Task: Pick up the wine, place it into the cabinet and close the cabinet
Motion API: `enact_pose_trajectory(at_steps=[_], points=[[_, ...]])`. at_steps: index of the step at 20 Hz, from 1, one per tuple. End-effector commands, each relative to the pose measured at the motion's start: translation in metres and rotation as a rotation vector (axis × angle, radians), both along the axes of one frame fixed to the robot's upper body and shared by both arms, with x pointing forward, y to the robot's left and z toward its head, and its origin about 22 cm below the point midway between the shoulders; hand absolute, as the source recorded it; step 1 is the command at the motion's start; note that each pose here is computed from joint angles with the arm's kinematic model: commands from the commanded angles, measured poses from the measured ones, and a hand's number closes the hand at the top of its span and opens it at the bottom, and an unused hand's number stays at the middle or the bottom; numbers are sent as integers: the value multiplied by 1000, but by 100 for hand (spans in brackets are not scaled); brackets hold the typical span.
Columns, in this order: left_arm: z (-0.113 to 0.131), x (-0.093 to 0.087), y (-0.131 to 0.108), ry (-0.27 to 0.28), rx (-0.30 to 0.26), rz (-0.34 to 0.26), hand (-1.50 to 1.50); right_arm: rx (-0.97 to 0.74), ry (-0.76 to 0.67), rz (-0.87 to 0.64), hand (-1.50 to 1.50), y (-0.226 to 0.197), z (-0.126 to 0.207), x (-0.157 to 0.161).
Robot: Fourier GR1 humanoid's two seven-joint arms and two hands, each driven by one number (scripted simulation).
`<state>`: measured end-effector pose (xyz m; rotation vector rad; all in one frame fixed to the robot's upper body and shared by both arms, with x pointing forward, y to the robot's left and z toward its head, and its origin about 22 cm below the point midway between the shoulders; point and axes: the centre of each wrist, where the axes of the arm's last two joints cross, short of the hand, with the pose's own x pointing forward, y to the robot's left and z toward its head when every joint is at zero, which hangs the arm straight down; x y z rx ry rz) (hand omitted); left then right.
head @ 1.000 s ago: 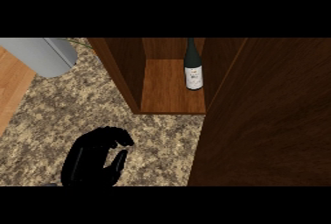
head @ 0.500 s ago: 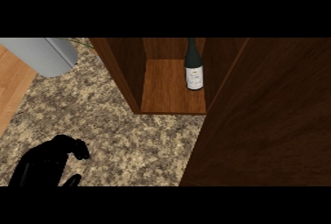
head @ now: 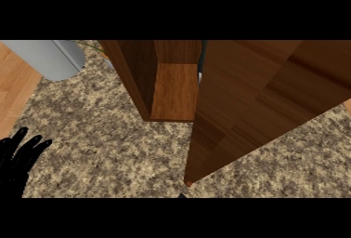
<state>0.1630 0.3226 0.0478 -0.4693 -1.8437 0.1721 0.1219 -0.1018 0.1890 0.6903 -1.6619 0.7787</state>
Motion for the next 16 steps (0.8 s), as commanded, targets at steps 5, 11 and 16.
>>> enact_pose_trajectory(at_steps=[5,11,16], points=[[14,-7,49,-5,21,34,-150,25,-57,30,150,52,1,-4],[9,-15,75,-31,29,25,-150,130,-83,-121,150,60,5,12],[19,-16,99,-23,35,13,-150,147,-114,-179,150,71,17,29]])
